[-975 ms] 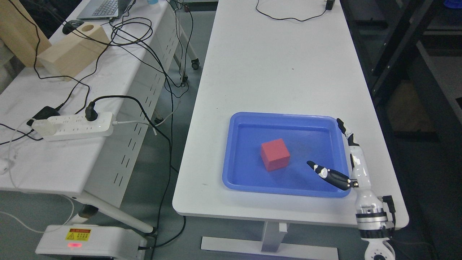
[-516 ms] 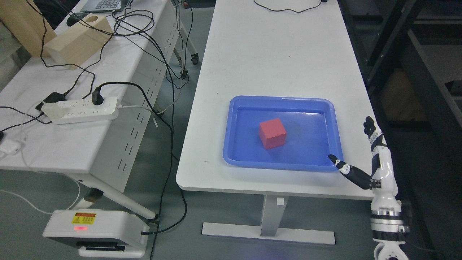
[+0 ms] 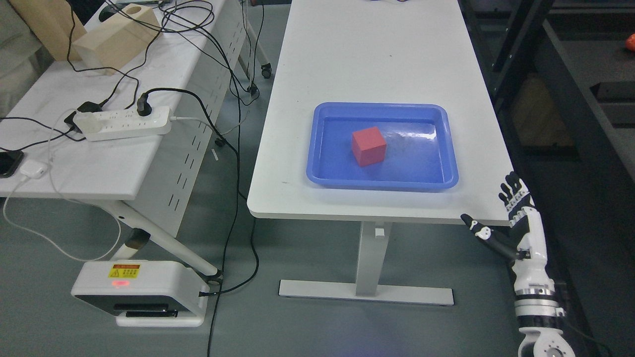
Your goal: Pick pink block from left shelf to tray
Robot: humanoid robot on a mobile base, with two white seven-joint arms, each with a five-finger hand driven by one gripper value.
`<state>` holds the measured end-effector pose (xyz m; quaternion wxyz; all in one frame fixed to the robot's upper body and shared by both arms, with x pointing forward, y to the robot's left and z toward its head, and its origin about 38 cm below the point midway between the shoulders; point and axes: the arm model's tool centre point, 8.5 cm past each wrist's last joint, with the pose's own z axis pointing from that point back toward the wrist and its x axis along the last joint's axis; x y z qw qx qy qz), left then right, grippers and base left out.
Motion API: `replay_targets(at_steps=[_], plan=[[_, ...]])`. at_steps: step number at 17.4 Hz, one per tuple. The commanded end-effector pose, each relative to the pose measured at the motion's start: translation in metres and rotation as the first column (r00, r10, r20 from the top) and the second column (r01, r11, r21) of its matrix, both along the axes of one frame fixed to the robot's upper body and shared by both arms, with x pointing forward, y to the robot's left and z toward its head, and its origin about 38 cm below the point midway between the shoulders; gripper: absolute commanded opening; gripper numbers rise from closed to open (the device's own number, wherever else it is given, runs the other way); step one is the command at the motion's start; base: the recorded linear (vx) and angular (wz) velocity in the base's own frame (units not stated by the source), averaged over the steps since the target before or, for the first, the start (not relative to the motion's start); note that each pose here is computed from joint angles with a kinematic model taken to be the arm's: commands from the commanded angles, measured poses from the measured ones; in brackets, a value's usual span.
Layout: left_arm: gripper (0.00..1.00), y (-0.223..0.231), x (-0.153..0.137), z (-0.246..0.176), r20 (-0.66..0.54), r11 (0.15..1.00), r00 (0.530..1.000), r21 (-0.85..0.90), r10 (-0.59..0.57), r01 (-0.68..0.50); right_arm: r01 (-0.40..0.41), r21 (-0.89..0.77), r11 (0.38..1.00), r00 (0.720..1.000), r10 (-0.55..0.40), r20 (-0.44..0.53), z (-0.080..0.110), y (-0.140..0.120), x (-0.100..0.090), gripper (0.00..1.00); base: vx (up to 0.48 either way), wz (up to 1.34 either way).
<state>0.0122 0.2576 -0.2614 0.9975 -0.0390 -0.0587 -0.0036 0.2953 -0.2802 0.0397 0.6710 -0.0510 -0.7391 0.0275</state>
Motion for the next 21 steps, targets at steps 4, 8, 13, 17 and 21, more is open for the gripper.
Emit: replay_targets(at_steps=[4,8,13,17,21], plan=[[1.00,0.011,-0.007,0.001,-0.002,1.000,1.000,0.015,0.000,0.000,-0.129,0.029,0.991,0.989,0.131,-0.068,-0.007,0.001,-0.001,1.00,-0.162,-0.08],[1.00,0.011,-0.007,0.001,-0.002,1.000,1.000,0.015,0.000,0.000,-0.138,0.034,0.990,0.987,0.140,-0.083,-0.008,0.003,0.000,1.00,-0.114,-0.07],[1.00,0.011,-0.007,0.001,-0.002,1.000,1.000,0.015,0.000,0.000,-0.143,0.036,0.989,0.985,0.146,-0.088,-0.010,0.004,-0.002,1.00,-0.075,0.05],[1.00,0.011,-0.007,0.001,-0.002,1.000,1.000,0.015,0.000,0.000,-0.151,0.038,0.988,0.985,0.154,-0.084,-0.009,0.008,0.000,1.00,-0.028,0.00],[1.00,0.011,-0.007,0.001,-0.002,1.000,1.000,0.015,0.000,0.000,-0.162,0.037,0.986,0.983,0.165,-0.082,-0.008,0.012,0.001,1.00,0.000,0.00]])
